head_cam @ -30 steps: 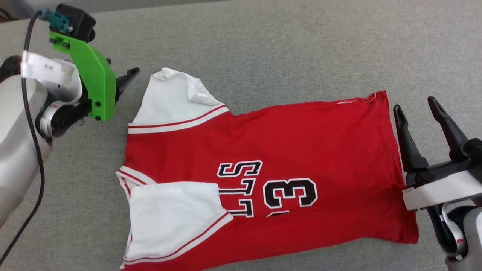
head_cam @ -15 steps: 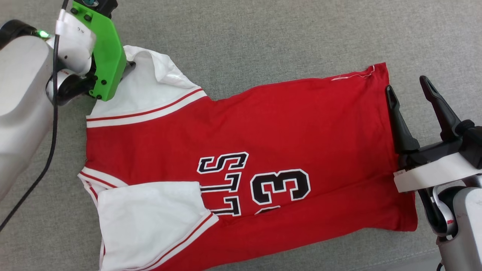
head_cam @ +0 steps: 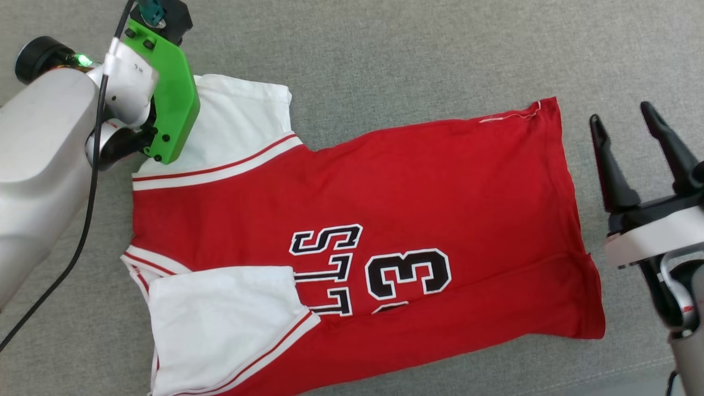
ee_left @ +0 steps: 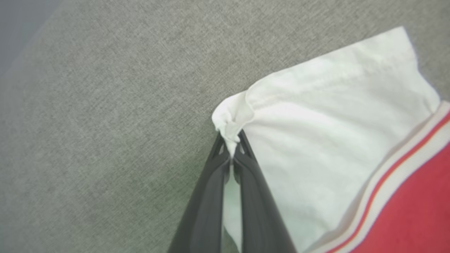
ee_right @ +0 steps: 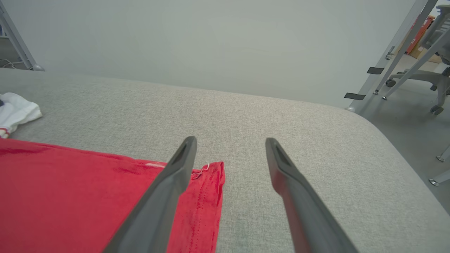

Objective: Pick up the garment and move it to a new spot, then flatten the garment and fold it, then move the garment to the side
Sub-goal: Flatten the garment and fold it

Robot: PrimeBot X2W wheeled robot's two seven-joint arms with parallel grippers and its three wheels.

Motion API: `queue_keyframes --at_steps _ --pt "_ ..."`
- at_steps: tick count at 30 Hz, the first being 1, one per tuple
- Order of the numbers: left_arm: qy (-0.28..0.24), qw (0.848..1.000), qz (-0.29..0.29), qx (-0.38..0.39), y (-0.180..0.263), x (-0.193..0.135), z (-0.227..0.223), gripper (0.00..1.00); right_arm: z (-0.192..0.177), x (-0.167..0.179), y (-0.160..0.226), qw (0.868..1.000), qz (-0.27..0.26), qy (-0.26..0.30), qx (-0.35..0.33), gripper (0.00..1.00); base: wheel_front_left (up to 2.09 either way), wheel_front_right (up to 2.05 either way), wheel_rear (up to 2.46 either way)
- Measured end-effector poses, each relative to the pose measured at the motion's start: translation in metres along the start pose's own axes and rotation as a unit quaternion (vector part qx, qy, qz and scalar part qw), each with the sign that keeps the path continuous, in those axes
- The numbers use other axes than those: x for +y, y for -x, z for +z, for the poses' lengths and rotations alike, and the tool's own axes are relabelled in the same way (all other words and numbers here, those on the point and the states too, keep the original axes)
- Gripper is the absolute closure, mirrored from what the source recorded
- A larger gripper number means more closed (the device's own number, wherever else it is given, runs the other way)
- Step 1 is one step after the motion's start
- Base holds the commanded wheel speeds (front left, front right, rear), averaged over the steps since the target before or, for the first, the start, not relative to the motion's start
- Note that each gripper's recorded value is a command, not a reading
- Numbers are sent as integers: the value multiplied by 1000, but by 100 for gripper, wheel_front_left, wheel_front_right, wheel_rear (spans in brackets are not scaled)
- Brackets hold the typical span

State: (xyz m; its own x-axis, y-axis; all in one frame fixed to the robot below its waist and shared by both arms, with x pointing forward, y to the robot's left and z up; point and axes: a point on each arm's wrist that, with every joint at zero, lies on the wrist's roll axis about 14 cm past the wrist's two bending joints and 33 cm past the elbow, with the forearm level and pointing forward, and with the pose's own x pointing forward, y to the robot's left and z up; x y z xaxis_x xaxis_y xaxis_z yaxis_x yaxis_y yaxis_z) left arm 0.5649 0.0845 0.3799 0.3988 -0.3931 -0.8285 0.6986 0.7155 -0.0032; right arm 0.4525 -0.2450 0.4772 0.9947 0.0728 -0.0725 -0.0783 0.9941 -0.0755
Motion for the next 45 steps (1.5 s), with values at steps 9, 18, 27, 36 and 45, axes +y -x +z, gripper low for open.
queue_keyframes --at_steps 9,18,27,36,45 --pt "-19 994 15 -102 47 -6 32 100 16 -16 -17 995 47 47 80 0 0 0 0" --pt "-39 987 24 -153 83 -16 39 100 -19 8 -25 951 130 42 275 0 0 0 0" --pt "-41 986 23 -157 81 -18 31 100 -59 16 -34 903 159 64 395 0 0 0 0" --pt "-31 987 19 -155 69 -12 22 100 -106 29 -41 876 168 64 447 0 0 0 0" --pt "-27 987 24 -159 67 -7 21 100 -112 30 -43 884 168 37 435 100 0 0 0"
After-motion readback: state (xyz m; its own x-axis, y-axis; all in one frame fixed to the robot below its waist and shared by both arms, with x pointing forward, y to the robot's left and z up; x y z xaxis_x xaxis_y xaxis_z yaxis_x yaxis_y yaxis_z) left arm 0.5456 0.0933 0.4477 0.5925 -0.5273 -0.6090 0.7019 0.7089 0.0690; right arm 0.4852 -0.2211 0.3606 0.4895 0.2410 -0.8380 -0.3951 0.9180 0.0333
